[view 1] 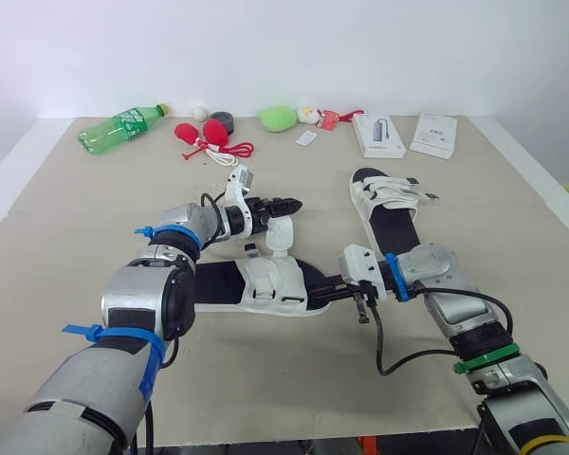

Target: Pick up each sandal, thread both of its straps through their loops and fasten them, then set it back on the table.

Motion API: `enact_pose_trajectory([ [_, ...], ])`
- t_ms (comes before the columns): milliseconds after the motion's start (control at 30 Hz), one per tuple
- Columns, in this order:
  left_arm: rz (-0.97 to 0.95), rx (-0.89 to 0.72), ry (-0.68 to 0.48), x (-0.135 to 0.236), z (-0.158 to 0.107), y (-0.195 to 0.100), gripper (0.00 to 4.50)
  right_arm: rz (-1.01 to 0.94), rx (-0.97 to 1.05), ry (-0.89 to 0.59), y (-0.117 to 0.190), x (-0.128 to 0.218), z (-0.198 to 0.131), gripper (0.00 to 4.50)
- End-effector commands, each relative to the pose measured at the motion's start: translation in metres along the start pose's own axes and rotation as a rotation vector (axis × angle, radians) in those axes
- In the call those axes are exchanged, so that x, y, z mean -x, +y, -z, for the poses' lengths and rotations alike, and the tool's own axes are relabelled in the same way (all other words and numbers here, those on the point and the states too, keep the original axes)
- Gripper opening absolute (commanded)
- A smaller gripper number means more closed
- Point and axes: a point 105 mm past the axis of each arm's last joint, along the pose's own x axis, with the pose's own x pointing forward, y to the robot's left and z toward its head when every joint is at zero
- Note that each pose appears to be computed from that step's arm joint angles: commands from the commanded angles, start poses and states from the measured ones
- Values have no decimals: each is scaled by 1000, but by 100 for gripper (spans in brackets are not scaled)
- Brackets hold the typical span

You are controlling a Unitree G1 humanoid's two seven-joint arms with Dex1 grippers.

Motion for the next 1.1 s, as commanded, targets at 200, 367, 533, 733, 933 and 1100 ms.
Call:
enact_pose_trajectory([
  [200,14,-67,-64,-5,-16,-10,107,29,-14,51,0,8,9,0],
  [367,82,-380,-11,-6,-21,-23,22,27,-16,48,-1,7,8,0],
  [533,172,-883,-47,-1,-40,-50,22,24,-20,45,0,6,9,0],
  [733,304,-1887,-233,45,-22,-97,22,7,-22,40,1,4,9,0],
  [933,458,-2393,-170,91,28,-77,22,-13,-14,43,-1,3,9,0],
  [1100,508,-2525,-230,94,32,-85,22,-27,-9,41,-2,1,9,0],
])
